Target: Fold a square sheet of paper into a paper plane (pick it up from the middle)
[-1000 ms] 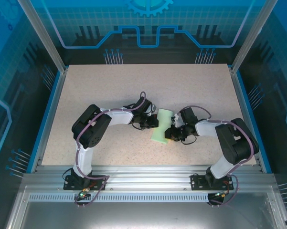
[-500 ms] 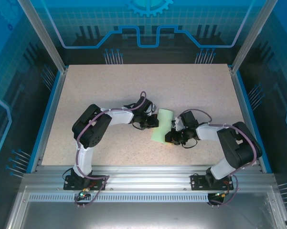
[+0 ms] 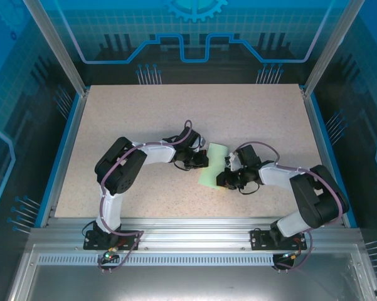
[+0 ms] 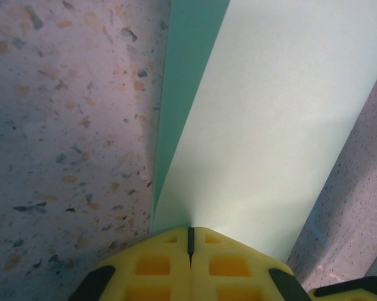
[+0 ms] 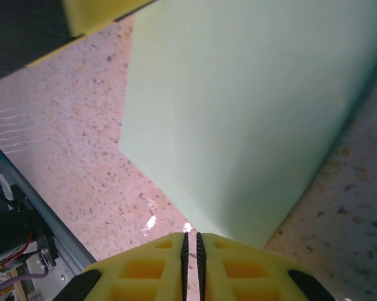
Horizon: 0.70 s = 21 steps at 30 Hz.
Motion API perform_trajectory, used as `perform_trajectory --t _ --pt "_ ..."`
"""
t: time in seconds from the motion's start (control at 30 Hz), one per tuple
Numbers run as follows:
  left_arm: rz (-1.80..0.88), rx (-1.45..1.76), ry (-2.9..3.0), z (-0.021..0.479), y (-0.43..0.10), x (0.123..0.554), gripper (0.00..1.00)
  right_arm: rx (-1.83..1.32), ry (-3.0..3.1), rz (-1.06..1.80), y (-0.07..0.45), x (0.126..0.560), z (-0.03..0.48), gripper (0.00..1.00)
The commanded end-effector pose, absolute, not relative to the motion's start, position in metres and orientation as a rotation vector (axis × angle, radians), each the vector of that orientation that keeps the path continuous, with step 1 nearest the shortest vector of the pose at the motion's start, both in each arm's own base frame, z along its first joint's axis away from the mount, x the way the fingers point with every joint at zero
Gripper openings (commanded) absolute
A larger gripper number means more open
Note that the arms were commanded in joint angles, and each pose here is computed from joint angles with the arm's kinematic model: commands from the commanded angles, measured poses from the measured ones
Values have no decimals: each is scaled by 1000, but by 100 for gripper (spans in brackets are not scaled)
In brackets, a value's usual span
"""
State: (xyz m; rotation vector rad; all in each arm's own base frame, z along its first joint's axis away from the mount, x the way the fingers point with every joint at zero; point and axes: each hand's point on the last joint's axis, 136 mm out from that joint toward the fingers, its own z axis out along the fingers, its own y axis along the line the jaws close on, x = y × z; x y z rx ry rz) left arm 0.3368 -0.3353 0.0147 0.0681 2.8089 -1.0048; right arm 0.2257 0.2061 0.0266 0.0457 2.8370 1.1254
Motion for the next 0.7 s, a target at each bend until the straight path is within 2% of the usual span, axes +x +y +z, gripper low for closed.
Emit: perform_trajectory --t 0.0,0.33,0.67 --pt "-872 66 2942 -22 -320 317 0 36 2873 1156 209 212 22 15" --pt "-875 69 2943 -22 -320 316 0 99 2970 1100 201 204 -7 13" --pt "-874 70 2944 -22 -320 316 0 119 2717 1180 189 257 55 14"
